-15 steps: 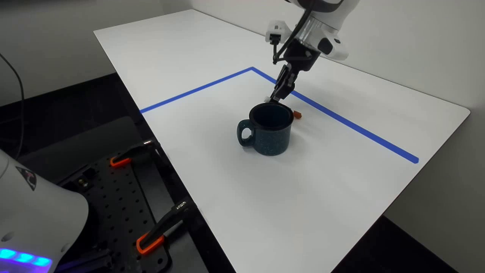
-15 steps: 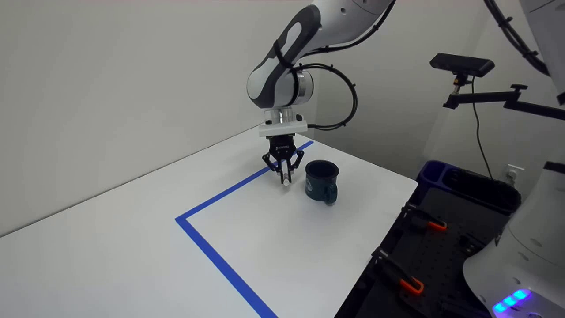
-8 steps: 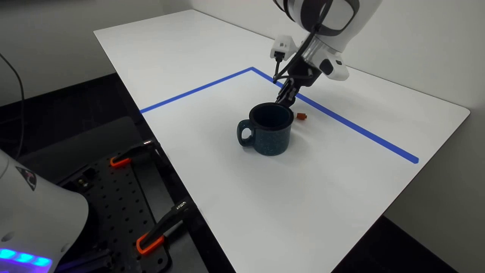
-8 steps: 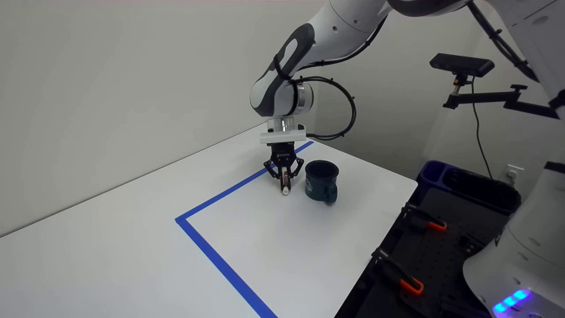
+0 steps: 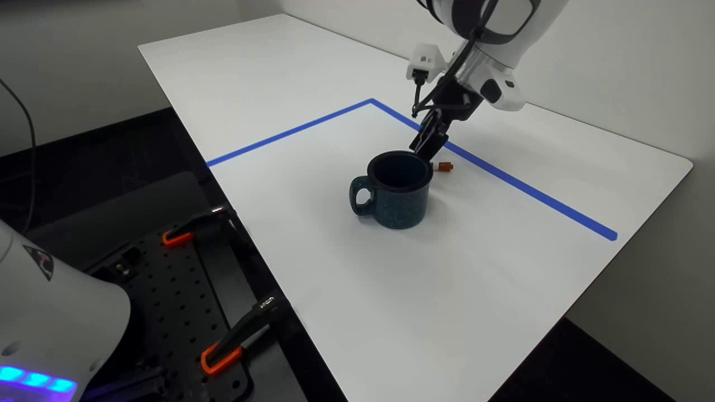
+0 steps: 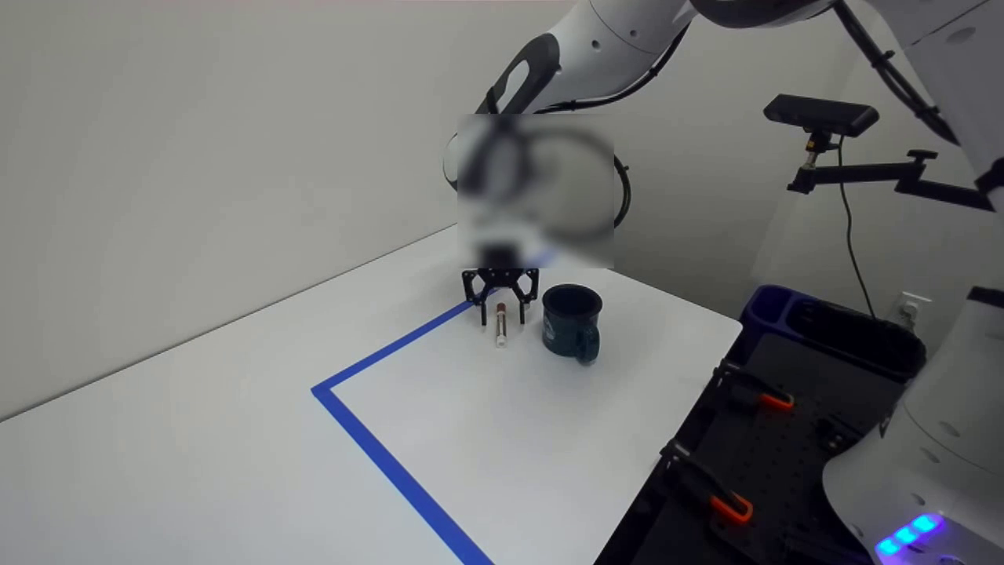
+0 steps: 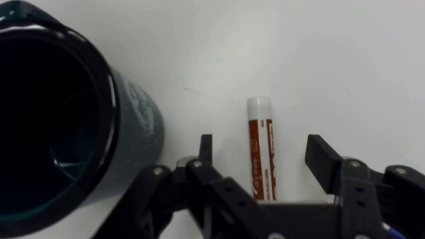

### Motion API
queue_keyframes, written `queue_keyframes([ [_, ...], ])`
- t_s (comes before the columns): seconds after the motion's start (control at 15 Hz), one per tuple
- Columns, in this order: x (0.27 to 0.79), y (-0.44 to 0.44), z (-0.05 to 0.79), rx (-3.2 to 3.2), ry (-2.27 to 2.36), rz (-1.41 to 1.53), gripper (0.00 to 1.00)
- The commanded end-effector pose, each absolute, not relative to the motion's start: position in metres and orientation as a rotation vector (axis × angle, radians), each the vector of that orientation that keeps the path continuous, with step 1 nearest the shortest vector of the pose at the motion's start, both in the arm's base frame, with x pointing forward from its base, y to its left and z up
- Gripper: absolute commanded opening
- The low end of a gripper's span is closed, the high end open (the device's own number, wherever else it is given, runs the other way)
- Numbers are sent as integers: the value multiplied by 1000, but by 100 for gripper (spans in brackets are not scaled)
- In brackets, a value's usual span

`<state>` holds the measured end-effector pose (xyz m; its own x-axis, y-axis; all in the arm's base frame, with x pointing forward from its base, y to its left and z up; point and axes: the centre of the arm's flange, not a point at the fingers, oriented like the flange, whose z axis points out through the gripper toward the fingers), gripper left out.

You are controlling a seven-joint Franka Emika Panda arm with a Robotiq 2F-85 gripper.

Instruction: Put the marker on the table.

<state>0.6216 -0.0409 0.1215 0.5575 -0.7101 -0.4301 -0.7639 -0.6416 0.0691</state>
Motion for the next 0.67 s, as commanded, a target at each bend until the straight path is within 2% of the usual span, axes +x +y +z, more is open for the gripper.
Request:
queue_keyframes([
  [0.0,624,-46,160,-2676,1243,595,100],
  [0.6,627,-53,231,-2716,1126,416,100],
])
